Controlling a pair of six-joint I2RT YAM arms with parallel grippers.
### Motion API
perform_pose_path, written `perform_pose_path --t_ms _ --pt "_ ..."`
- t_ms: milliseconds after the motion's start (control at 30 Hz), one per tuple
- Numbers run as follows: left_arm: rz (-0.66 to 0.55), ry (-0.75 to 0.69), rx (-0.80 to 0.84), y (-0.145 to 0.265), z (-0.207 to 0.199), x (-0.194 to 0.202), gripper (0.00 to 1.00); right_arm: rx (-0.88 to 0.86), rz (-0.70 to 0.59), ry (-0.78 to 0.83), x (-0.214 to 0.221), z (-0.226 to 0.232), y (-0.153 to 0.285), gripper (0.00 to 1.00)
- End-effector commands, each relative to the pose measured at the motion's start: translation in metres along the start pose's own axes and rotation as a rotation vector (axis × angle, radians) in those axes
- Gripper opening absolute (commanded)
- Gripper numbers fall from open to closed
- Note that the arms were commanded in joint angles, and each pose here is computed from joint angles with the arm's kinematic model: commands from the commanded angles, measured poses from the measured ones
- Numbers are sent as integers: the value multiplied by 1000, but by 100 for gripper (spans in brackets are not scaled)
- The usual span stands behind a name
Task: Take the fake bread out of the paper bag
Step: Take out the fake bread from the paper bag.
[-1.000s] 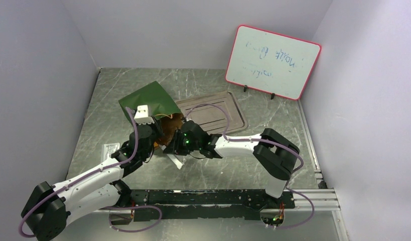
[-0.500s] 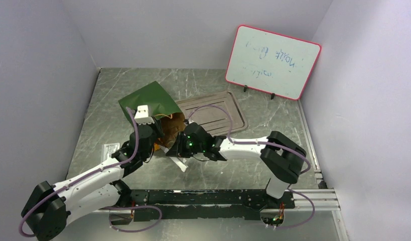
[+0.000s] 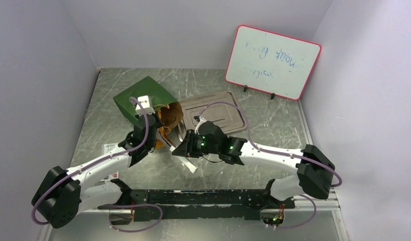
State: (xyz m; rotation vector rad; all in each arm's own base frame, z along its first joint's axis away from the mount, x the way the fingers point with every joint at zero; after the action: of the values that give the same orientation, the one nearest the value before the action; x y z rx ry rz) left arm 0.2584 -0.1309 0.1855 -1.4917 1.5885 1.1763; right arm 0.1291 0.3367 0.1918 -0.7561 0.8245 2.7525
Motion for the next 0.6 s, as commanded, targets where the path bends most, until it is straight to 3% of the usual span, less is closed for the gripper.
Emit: perform_pose_path --t_ms 0,333,567 --pt "-97 65 -30 -23 -5 -34 7 8 29 31 9 1 19 0" --pt "-135 78 -105 -69 15 -65 7 77 59 94 33 7 61 0" --pt "-144 49 -99 -86 33 -75 7 134 7 93 33 4 89 0"
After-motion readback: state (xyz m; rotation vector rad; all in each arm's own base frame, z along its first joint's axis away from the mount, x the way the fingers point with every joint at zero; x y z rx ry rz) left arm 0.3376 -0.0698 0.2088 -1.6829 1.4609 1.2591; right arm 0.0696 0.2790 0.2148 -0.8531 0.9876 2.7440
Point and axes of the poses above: each gripper's point midway between its finger pads, its own y axis back along the fingers, its own z axis along the line the jaws close on, x = y × z, the point moved 7 cm from there along y, back along the fingers, and after that the axes turned 10 degrees about y, right-handed, at the moved point
